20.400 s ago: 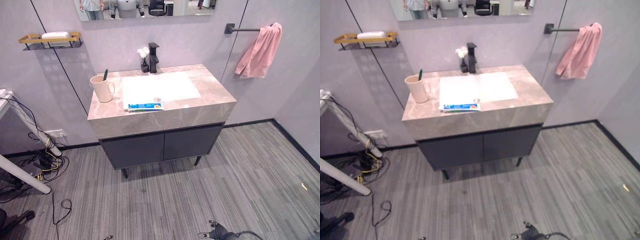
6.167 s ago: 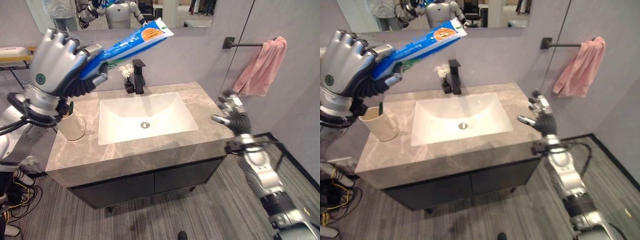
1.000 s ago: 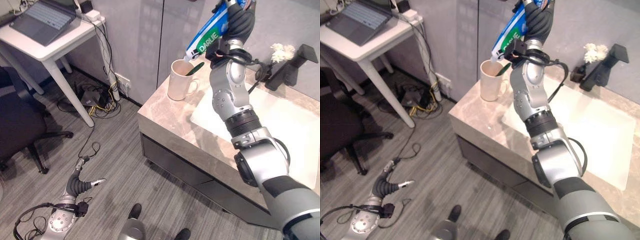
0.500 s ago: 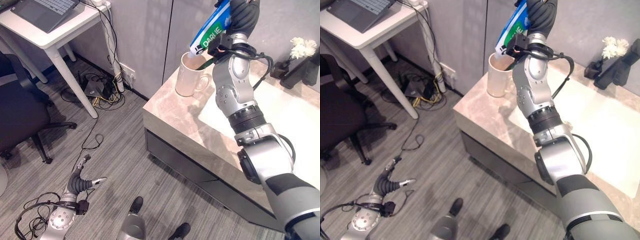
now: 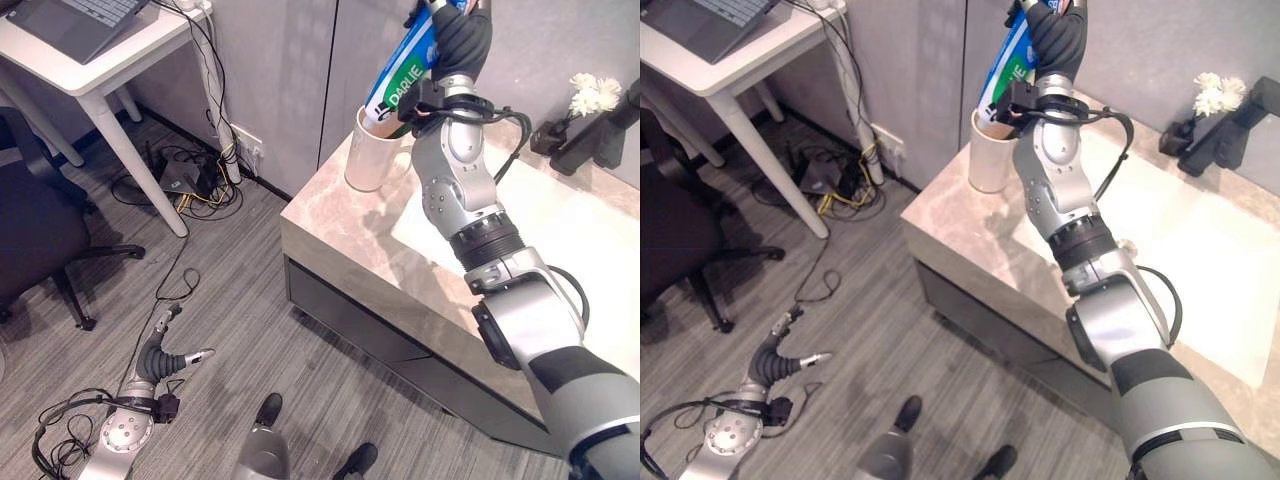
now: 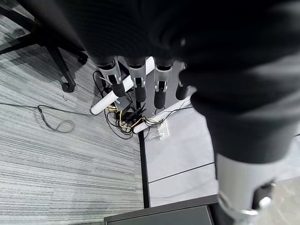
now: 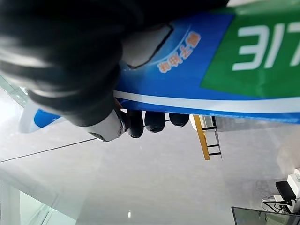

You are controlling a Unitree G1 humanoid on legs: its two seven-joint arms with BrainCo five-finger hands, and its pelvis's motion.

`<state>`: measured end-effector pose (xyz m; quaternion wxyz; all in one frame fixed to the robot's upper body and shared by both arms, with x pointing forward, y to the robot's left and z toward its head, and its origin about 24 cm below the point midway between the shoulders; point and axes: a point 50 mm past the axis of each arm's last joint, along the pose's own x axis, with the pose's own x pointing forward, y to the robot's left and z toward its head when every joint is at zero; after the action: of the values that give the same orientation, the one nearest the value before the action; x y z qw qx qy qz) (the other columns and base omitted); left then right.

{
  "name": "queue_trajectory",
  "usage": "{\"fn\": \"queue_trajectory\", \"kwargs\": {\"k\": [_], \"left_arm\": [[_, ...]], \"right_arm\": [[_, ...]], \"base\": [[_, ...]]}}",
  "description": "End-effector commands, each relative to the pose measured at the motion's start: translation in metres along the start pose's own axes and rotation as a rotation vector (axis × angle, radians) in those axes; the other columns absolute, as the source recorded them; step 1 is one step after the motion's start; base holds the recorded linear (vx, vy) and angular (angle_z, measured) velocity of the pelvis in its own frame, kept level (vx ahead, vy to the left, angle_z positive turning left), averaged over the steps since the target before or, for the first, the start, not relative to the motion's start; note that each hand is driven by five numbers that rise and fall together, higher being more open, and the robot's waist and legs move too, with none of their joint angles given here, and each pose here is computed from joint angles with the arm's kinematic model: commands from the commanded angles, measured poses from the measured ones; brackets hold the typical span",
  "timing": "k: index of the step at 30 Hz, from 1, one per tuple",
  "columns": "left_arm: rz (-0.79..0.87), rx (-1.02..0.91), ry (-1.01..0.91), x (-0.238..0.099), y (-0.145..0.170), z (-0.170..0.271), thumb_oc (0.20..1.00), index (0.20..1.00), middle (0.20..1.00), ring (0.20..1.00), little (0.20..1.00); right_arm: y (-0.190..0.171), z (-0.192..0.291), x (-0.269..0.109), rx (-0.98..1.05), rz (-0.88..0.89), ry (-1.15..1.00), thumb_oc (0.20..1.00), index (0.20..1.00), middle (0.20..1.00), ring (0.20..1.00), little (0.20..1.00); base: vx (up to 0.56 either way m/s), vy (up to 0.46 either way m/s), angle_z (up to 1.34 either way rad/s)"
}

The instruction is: Put brush and paste in cup on sink, flatten towel.

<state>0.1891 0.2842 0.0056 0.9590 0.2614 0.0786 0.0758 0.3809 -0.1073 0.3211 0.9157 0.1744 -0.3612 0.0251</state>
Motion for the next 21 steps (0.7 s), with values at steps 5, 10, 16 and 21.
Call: {"fn": "queue_trajectory", "kwargs": {"k": [5, 10, 16, 21], "left_arm": [[-0.008, 0.045, -0.059, 0.0012, 0.0069, 0.0082, 1.0, 1.0, 1.0, 1.0, 1.0], [-0.013, 0.045, -0.062, 0.0007, 0.0064, 0.0085, 1.0, 1.0, 1.0, 1.0, 1.0], [-0.014, 0.057, -0.063, 0.0006, 0.0071, 0.0078, 1.0, 1.0, 1.0, 1.0, 1.0], [-0.019, 0.071, -0.068, 0.0014, 0.0068, 0.0079, 1.0, 1.0, 1.0, 1.0, 1.0]], "right_arm": [[0.0174, 0.0368, 0.0166, -0.055, 0.108, -0.147, 0.2, 0.2, 0.2, 0.2, 0.2], [0.0226, 0.0373, 0.0154, -0.128, 0.135, -0.168, 0.2, 0.2, 0.2, 0.2, 0.2], [0.0229, 0.0392, 0.0166, -0.249, 0.144, -0.199, 0.2, 0.2, 0.2, 0.2, 0.2], [0.0237, 0.0404, 0.0175, -0.338, 0.157, -0.22, 0.2, 0.2, 0.2, 0.2, 0.2]], "base": [[0.01, 0.001, -0.04], [0.0, -0.001, -0.07], [0.0, 0.0, 0.0], [0.0, 0.0, 0.0]]}}
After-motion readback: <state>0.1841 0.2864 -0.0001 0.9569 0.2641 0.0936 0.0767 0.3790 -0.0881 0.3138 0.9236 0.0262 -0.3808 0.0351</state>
